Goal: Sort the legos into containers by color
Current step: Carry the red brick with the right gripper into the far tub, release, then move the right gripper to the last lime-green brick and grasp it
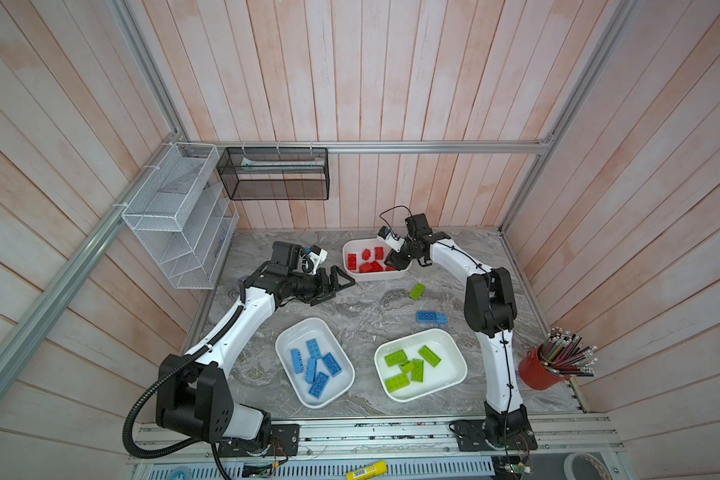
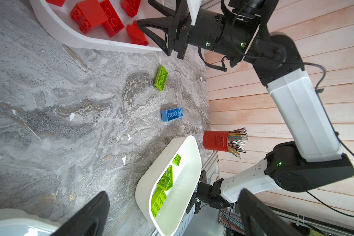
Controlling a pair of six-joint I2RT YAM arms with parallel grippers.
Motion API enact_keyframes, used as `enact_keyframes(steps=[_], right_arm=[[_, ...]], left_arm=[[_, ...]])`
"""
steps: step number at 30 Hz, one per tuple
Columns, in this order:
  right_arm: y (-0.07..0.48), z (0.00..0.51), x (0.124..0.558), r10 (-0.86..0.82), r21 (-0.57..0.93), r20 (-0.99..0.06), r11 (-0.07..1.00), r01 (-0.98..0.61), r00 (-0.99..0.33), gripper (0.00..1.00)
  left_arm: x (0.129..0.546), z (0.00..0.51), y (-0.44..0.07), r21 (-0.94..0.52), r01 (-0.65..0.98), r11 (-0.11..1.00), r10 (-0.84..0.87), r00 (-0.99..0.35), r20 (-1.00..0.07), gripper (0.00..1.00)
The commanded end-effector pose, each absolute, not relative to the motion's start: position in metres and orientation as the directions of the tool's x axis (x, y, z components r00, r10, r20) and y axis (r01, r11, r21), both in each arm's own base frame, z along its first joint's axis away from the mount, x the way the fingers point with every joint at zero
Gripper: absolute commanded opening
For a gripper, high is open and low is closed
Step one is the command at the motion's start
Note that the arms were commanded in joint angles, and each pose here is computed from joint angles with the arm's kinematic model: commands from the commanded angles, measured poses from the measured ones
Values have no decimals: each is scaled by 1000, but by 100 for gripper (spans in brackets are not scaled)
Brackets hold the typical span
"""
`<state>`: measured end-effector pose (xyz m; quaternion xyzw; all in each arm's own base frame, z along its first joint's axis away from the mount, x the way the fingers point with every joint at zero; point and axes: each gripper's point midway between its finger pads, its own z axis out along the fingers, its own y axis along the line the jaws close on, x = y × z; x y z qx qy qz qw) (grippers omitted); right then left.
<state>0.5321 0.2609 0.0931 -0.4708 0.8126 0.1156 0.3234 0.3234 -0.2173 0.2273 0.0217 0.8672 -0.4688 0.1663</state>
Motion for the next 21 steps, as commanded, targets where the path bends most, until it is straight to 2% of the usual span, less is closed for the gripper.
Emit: enact_keyframes(steps=[1, 6, 11, 13, 16, 21], right_arm=[[260, 137, 521, -664, -104, -669, 528, -843, -334, 64], [240, 188, 494, -619, -95, -706, 563, -821, -344, 64], [202, 202, 459, -470, -6, -701, 756, -654, -536, 64], [184, 199, 443, -337, 65, -676, 858, -509, -655, 63], [161, 195, 425, -85, 174, -648, 951, -256, -757, 62], [139, 177, 411, 348, 370, -572, 918, 145, -743, 62]], left_arm=[[325, 234, -216, -800, 222, 557, -111, -935, -337, 100], [327, 236, -217, -800, 228, 555, -109, -934, -341, 100], [325, 237, -218, -805, 224, 549, -107, -937, -334, 100], [325, 237, -218, -807, 223, 546, -108, -937, -331, 100], [324, 236, -218, -809, 220, 546, -106, -939, -327, 100], [324, 234, -219, -808, 225, 544, -93, -941, -325, 100]])
